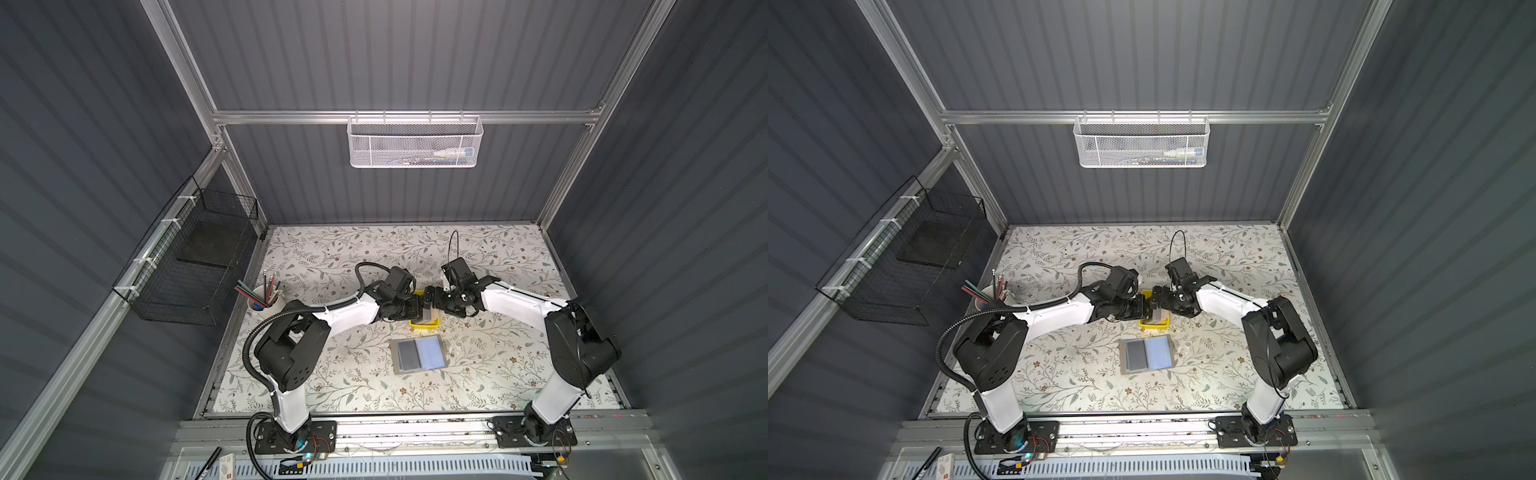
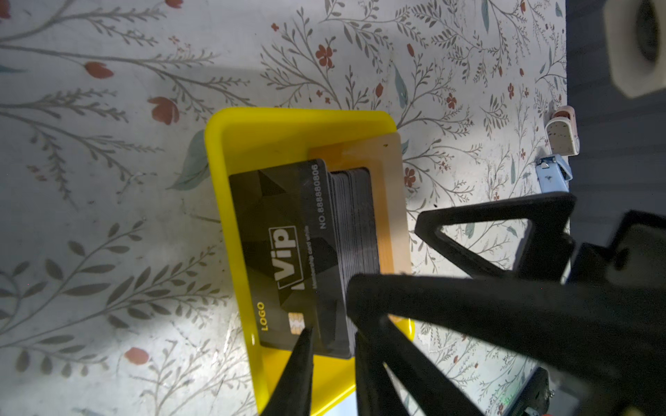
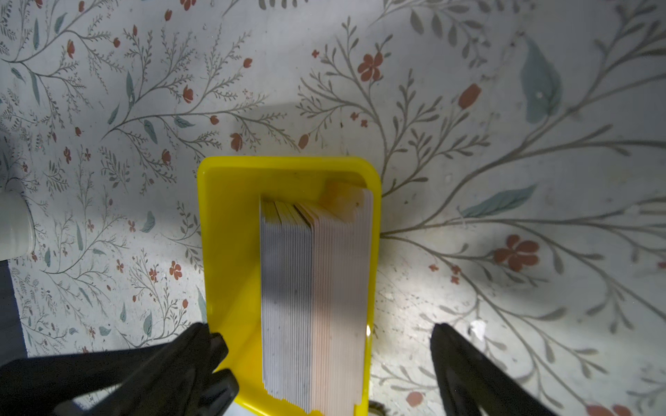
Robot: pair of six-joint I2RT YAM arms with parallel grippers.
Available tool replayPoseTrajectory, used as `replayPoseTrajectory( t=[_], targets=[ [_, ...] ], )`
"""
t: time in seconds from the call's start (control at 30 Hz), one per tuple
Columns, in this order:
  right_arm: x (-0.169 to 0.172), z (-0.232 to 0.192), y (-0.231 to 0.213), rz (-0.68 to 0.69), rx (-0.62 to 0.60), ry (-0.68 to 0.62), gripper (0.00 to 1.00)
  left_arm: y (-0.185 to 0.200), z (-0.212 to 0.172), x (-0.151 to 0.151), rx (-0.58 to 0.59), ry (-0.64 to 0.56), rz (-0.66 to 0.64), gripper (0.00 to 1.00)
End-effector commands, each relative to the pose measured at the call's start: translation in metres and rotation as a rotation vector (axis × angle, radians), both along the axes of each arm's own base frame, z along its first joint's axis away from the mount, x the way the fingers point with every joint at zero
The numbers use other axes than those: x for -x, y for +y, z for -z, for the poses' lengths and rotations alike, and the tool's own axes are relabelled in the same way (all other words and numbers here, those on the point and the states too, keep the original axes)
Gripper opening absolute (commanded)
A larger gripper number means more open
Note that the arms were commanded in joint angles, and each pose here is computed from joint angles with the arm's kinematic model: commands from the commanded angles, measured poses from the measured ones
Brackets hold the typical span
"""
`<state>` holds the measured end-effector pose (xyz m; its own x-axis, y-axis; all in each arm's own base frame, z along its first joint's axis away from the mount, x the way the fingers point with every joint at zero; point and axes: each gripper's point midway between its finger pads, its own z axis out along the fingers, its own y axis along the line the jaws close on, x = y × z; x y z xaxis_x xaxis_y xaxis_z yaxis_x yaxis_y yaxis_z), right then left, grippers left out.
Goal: Put the credit cards into the card holder
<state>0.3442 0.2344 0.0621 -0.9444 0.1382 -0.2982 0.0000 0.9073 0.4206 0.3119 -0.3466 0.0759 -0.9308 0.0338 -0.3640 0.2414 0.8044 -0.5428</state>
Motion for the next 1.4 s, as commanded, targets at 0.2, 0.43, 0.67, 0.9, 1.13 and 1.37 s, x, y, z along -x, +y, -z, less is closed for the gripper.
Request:
replayPoseTrajectory(
  t=[0.2,0.43,0.67,0.9,1.13,1.37],
  targets=[
    [0.002,0.008,0.006,-0.03,0.013,0.033,0.97,0.005,-0.005,0.002,0.022,0.004,-0.011,0.22],
    [0.004,0.006,0.0,-0.016,0.033,0.027,0.96,0.009,-0.006,0.002,0.022,0.001,-0.017,0.22],
    [0.004,-0.005,-0.009,0.017,0.046,-0.003,0.93,0.011,-0.007,0.003,0.024,0.0,-0.019,0.22],
    [0.005,-0.016,-0.012,0.026,0.036,-0.029,0.92,0.012,-0.01,0.002,0.027,-0.004,-0.021,0.21],
    [0.007,-0.016,0.003,-0.034,-0.007,-0.015,0.92,0.012,-0.01,0.002,0.028,-0.004,-0.021,0.21],
    [0.007,-0.002,0.002,-0.028,0.023,0.025,0.95,0.011,-0.011,0.002,0.033,-0.006,-0.018,0.21]
  ],
)
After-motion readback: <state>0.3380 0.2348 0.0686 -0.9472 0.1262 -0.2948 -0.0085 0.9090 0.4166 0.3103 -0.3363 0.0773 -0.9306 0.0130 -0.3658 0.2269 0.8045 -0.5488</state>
